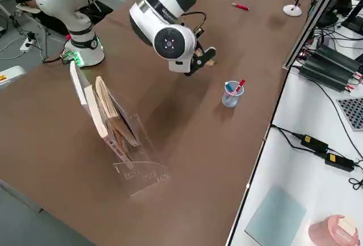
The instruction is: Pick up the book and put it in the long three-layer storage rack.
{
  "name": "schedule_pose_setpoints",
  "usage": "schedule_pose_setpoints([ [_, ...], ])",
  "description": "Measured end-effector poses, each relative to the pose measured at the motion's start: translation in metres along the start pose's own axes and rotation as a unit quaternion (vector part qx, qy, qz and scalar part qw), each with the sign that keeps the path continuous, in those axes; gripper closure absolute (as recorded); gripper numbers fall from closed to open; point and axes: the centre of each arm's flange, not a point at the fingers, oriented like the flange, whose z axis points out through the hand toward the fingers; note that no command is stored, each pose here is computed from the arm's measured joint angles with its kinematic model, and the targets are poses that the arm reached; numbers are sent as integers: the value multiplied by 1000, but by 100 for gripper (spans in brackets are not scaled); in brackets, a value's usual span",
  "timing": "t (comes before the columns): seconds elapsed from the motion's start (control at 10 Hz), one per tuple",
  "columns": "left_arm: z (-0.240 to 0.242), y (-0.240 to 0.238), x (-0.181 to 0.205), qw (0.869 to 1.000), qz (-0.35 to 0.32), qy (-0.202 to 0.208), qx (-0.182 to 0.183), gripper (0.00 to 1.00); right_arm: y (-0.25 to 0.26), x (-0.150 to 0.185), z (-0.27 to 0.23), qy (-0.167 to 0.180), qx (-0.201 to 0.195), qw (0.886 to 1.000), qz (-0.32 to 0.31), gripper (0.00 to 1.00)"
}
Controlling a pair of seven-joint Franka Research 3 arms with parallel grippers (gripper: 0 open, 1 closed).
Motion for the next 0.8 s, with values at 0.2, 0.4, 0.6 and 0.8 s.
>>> schedule_pose_setpoints([
  [0.2,-28,-17,2,998,4,-3,61,1,7,-3,-26,26,-12,999,30,85],
  [0.4,-49,-19,-3,993,-1,-8,120,0,18,-6,-49,50,-32,997,57,85],
  [0.6,-75,-26,-8,985,-9,-12,172,0,26,-7,-64,69,-65,992,78,85],
  [0.8,-104,-48,-6,979,-23,-11,203,0,38,-4,-72,80,-86,987,109,85],
])
